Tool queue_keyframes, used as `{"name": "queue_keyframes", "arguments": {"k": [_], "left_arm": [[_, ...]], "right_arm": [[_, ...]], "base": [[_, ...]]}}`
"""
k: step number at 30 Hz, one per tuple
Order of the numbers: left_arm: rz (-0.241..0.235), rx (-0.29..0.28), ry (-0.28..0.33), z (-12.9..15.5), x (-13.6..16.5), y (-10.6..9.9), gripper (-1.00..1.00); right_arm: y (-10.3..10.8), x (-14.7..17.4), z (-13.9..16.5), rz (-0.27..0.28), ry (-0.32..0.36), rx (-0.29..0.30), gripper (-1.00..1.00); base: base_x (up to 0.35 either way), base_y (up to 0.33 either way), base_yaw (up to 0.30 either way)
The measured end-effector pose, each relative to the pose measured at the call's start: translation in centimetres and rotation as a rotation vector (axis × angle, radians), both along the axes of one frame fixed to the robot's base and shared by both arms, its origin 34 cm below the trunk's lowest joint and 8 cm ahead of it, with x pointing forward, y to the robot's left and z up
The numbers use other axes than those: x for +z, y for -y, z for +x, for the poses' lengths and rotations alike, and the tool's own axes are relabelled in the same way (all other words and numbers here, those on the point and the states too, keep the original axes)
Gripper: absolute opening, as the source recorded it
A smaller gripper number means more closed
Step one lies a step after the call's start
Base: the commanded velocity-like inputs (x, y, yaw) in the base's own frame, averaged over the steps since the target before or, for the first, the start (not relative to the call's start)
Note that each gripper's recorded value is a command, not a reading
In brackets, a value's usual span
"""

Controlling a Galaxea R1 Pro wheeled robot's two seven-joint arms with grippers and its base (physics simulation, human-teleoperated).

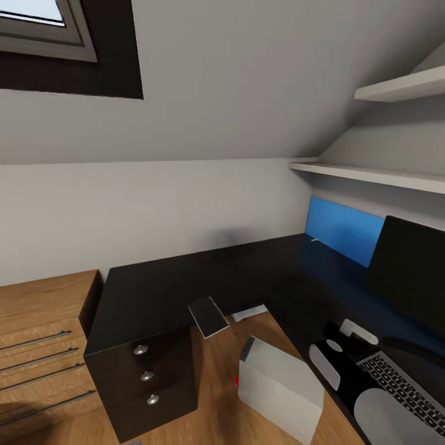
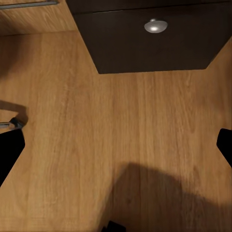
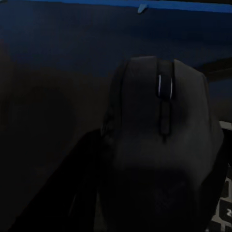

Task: In the bedroom, organize the workspace by keeping the computer under the desk, ensuring the monitor is on the desk, placing the keyboard on the desk next to the monitor, placing the mouse on the desk next to the keyboard, moving the folder from the swivel chair onto the desk next to the mouse, stacking the notebook on top of the folder with the pen on top of the notebook, and positioning the swivel chair next to the desk.

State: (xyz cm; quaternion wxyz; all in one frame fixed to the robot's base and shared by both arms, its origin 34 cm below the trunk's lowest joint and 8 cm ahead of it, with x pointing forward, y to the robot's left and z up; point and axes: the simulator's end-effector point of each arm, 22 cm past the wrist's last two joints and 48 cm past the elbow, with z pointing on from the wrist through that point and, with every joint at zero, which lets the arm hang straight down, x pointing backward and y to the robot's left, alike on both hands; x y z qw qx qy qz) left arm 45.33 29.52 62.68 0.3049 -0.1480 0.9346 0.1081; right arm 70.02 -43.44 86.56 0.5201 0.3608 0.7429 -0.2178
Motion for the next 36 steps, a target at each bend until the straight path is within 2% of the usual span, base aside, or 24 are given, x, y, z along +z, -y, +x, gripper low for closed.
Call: {"name": "queue_keyframes", "arguments": {"k": [9,10,11,18,27,36], "left_arm": [[0.009,0.007,0.043,0.7,-0.4,-0.1,1.00],[0.018,0.013,0.091,1.5,0.1,-0.4,1.00],[0.018,0.013,0.094,1.5,0.0,-0.4,1.00],[0.019,0.012,0.086,1.3,-1.1,-0.3,1.00],[0.017,0.009,0.083,1.2,-1.3,-0.2,1.00],[0.015,0.007,0.085,1.2,-1.2,-0.1,1.00]], "right_arm": [[0.1,-2.6,-0.3,0.007,-0.030,0.024,-1.00],[-0.5,-3.0,0.3,0.016,-0.024,0.067,-1.00],[-0.5,-3.2,0.3,0.017,-0.024,0.068,-1.00],[-0.5,-4.0,0.4,0.022,-0.021,0.069,-1.00],[-2.2,-3.9,2.0,0.052,0.013,0.167,-1.00],[-2.3,-4.2,2.0,0.074,0.017,0.163,-1.00]], "base": [[0.000,0.000,0.000],[0.000,0.000,0.000],[0.000,0.000,0.000],[0.000,0.000,0.000],[0.000,0.000,0.000],[0.000,0.000,0.000]]}}
